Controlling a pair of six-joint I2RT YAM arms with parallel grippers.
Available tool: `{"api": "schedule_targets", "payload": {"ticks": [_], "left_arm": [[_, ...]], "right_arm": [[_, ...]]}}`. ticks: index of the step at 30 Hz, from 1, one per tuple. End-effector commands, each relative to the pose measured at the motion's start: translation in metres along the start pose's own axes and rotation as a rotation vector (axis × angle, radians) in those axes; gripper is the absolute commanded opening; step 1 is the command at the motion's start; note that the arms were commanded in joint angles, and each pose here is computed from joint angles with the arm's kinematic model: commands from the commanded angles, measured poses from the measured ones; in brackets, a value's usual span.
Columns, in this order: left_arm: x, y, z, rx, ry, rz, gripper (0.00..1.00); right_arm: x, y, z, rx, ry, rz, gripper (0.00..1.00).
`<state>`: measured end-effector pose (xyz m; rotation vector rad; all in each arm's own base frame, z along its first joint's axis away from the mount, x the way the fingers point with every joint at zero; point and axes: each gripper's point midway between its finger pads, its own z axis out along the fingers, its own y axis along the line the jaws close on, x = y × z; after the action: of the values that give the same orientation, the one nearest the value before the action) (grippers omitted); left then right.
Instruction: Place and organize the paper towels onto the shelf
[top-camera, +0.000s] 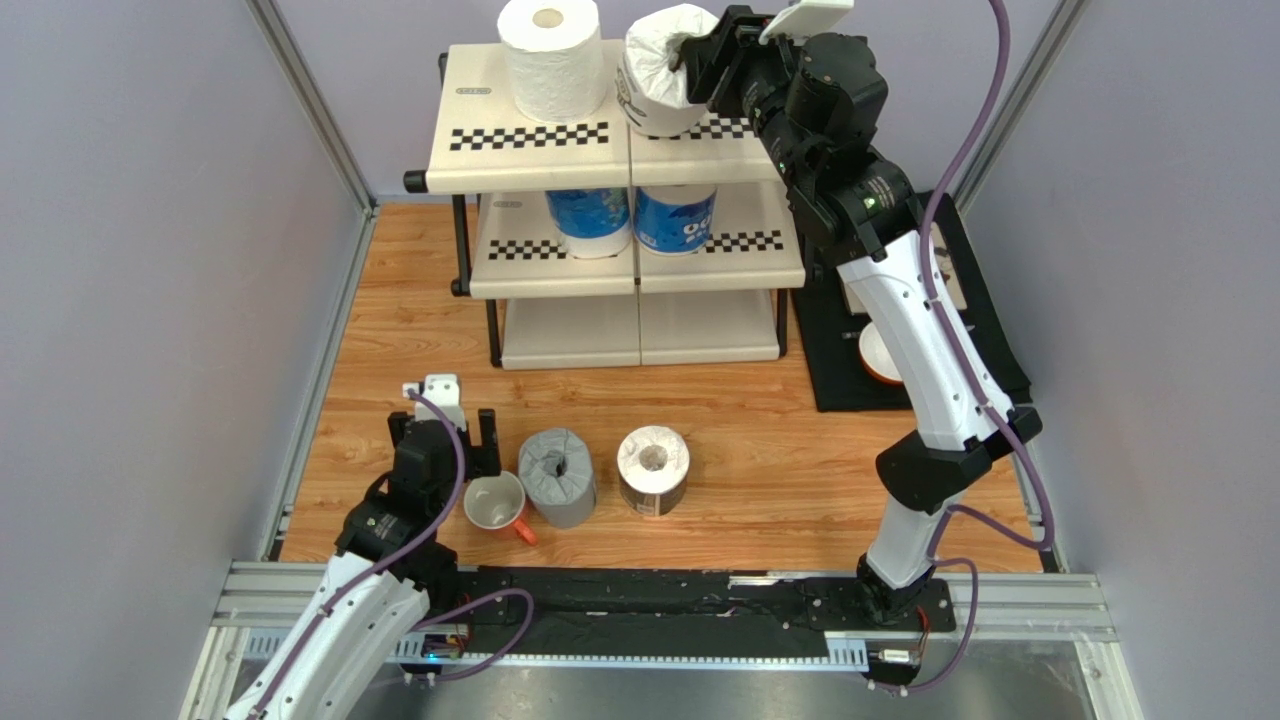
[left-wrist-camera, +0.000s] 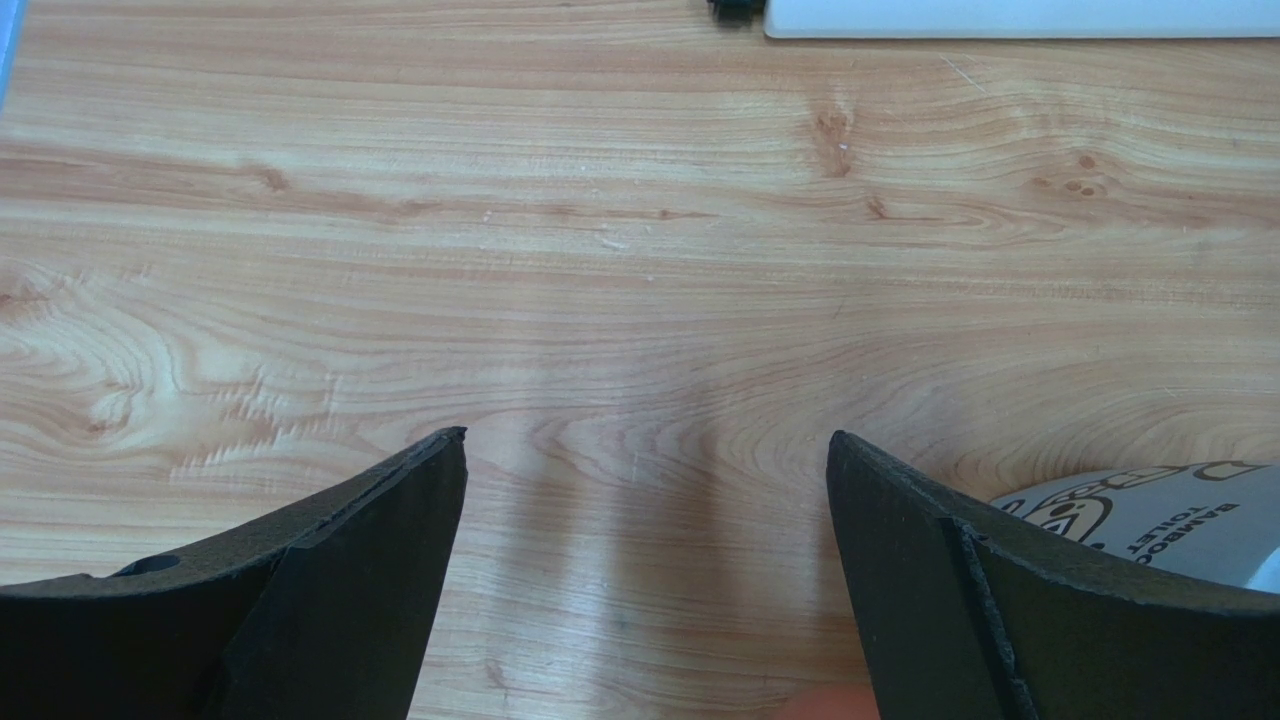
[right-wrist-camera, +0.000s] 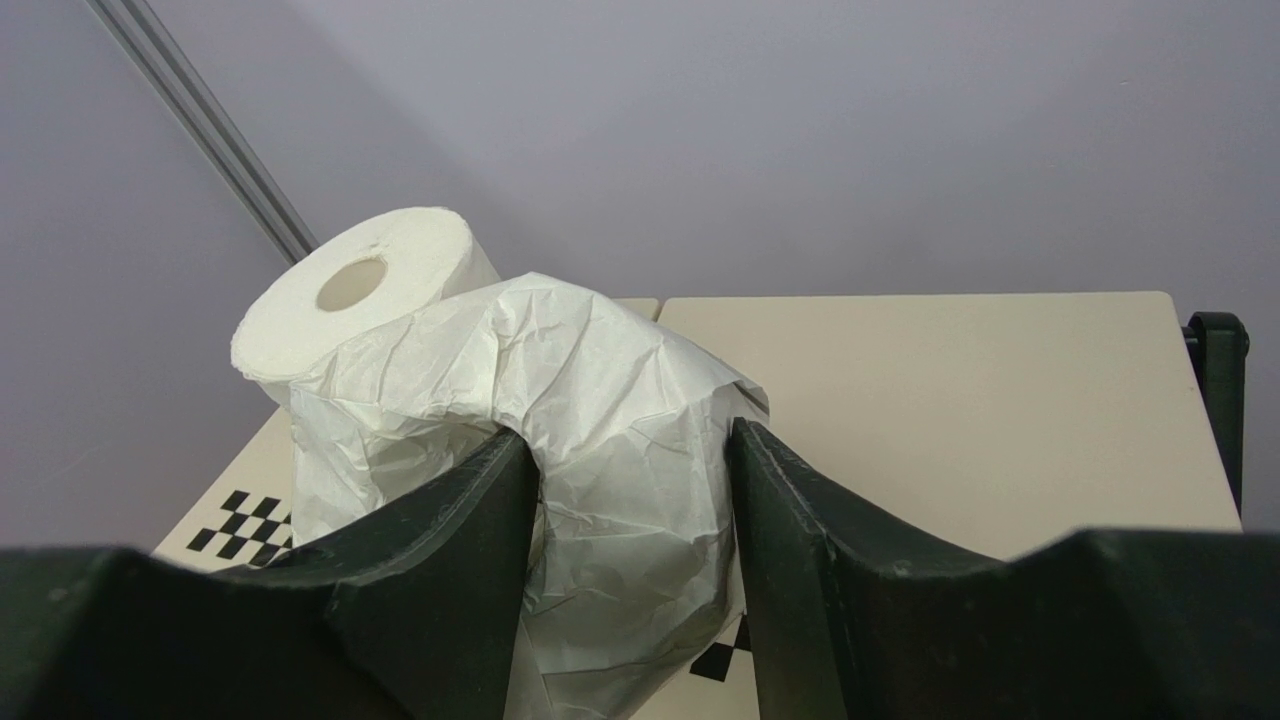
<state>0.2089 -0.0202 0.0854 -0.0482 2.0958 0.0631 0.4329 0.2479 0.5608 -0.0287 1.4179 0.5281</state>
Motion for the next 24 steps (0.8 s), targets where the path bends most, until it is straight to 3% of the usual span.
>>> {"api": "schedule_targets", "payload": {"ticks": [1, 14, 24], "left_arm": [[-0.015, -0.002, -0.003, 0.008, -0.032, -0.018, 0.98], [-0.014, -0.002, -0.003, 0.009, -0.026, -0.015, 0.98], [-0.014, -0.002, -0.003, 0.008, -0.025, -0.013, 0.98]], "right_arm": [[-0.031, 0.005, 0.0, -0.023, -0.098, 0.025, 0.54], [-0.015, 0.009, 0.01, -0.055, -0.064, 0.022, 0.63], [-0.028, 0.012, 0.017, -0.096, -0.128, 0.044, 0.64]]}}
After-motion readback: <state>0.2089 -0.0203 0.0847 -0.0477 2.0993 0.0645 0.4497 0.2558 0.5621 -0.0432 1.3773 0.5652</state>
